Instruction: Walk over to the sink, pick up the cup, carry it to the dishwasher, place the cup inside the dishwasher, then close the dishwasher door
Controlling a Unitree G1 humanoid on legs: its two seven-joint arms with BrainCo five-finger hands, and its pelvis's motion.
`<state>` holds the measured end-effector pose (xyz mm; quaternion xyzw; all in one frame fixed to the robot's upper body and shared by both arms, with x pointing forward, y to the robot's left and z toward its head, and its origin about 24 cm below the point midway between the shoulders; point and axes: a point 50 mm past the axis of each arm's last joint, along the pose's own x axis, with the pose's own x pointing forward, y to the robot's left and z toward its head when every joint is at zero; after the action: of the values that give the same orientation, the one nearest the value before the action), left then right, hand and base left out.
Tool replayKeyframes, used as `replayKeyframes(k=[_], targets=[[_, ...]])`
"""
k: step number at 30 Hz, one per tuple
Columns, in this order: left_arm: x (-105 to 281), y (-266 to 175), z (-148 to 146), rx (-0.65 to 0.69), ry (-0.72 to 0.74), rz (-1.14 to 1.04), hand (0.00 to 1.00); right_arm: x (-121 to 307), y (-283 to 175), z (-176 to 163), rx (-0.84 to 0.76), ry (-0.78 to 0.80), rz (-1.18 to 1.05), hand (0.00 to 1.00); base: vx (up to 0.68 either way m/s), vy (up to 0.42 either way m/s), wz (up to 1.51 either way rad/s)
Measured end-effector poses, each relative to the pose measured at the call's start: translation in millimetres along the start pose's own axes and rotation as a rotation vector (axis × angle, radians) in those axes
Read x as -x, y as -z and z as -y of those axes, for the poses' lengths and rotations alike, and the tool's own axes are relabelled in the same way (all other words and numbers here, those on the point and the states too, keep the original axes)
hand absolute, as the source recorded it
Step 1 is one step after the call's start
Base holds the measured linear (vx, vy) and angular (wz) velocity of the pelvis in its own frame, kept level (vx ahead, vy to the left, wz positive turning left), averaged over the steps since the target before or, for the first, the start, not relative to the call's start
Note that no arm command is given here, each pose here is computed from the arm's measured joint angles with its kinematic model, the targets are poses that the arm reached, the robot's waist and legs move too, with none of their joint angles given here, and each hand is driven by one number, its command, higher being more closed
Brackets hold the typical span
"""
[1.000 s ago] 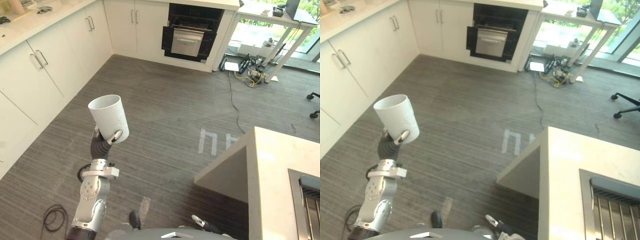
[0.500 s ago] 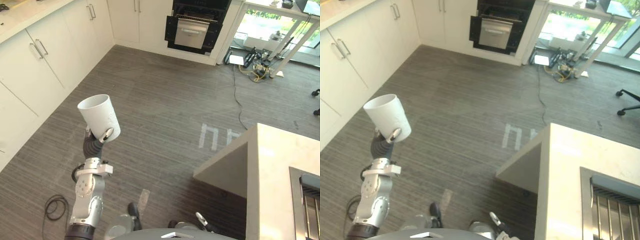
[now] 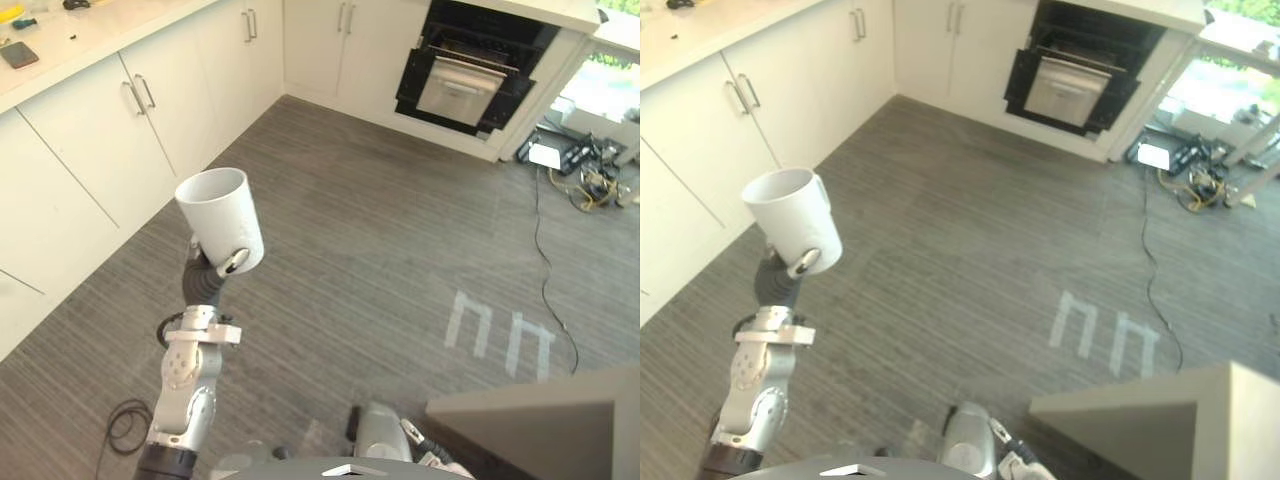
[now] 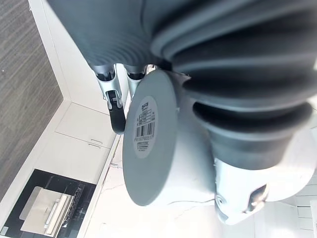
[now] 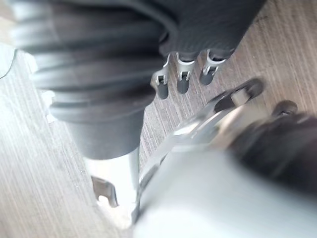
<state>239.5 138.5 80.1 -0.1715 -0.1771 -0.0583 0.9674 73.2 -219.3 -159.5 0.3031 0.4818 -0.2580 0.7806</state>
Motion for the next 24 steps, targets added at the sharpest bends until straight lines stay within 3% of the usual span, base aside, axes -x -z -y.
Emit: replayKeyframes(k=[3, 7, 15, 19, 24], targets=[[-18.9, 0.7, 17.4, -0.017, 0.086, 0.016, 1.00, 3.9, 12.8, 11.8, -0.031, 0.021, -0.055, 0.00, 0.54, -0.067, 0.83], [-7.4, 9.4, 7.1, -0.040, 0.049, -0.053, 1.00, 18.5, 55.0, 40.3, -0.075, 0.108, -0.171, 0.00, 0.73, -0.202, 0.38], [-11.1, 8.6, 13.3, -0.018, 0.084, -0.043, 1.00, 20.8, 39.0, 44.3, -0.103, 0.100, -0.057, 0.00, 0.52, -0.199, -0.09], [-3.5, 7.7, 5.9, 0.005, 0.070, -0.055, 1.00, 14.8, 24.6, 30.4, -0.138, 0.052, 0.021, 0.00, 0.49, -0.072, -0.45], [4.0, -3.5, -3.3, 0.002, 0.031, -0.017, 1.00, -2.9, -17.5, -15.4, -0.009, -0.093, 0.093, 0.00, 0.48, 0.068, -1.18]])
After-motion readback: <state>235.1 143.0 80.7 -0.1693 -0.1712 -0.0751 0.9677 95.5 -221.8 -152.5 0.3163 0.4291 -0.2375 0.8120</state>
